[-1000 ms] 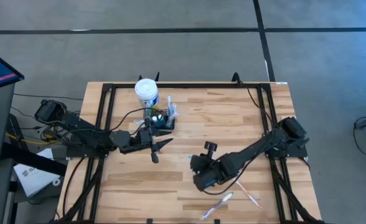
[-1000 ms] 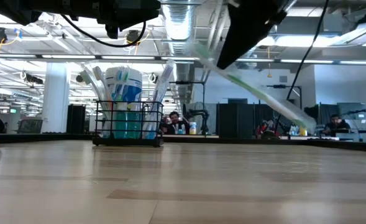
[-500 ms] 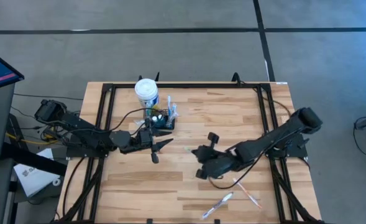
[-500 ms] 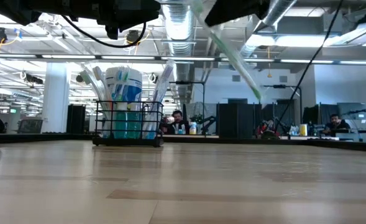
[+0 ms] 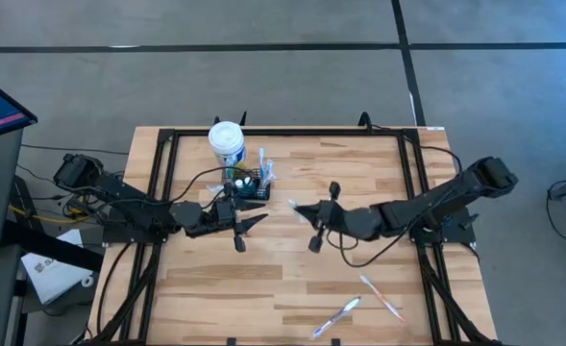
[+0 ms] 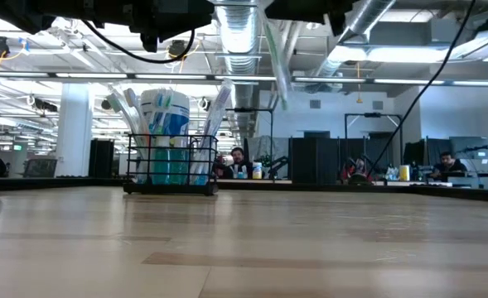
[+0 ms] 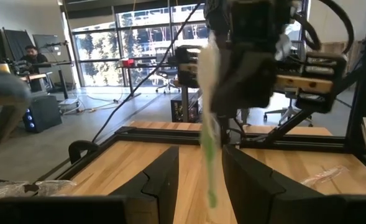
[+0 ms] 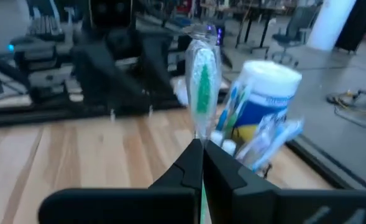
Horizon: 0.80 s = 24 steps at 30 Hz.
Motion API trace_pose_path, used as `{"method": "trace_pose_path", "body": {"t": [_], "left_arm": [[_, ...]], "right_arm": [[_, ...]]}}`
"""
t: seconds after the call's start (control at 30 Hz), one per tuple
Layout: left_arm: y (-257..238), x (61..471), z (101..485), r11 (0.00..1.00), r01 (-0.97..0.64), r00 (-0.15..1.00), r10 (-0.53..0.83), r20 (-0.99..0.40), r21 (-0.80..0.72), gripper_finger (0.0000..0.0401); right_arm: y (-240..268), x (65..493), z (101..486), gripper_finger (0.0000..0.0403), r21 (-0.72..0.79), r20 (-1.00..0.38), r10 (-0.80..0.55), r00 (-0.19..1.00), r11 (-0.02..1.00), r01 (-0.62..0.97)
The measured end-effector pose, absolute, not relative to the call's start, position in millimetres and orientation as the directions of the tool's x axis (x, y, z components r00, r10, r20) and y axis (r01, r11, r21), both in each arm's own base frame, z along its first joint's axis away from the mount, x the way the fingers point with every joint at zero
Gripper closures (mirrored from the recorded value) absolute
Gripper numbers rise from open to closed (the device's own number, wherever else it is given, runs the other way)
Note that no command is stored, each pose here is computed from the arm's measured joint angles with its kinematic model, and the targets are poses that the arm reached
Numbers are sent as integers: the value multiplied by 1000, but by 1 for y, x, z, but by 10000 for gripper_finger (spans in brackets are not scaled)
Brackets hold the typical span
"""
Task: Pick & Place toothbrushing station
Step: Put the green toothbrush into the wire organizer
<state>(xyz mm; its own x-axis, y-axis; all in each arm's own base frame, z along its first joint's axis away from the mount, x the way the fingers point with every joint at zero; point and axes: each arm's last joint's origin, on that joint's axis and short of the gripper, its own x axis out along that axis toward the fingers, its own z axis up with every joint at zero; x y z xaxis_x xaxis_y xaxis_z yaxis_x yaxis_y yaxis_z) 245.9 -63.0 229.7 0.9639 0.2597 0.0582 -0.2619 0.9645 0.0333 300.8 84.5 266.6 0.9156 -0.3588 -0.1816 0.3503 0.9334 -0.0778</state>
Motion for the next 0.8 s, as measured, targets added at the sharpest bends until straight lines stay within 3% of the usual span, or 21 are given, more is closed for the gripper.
{"method": "trace_pose_path", "body": {"t": [0.8], "left_arm": [[-63,246,230,965,-262,964,260,59,33,284]], "right_arm": [[-21,317,273,403,-58,6,-402,915,914,402]]}}
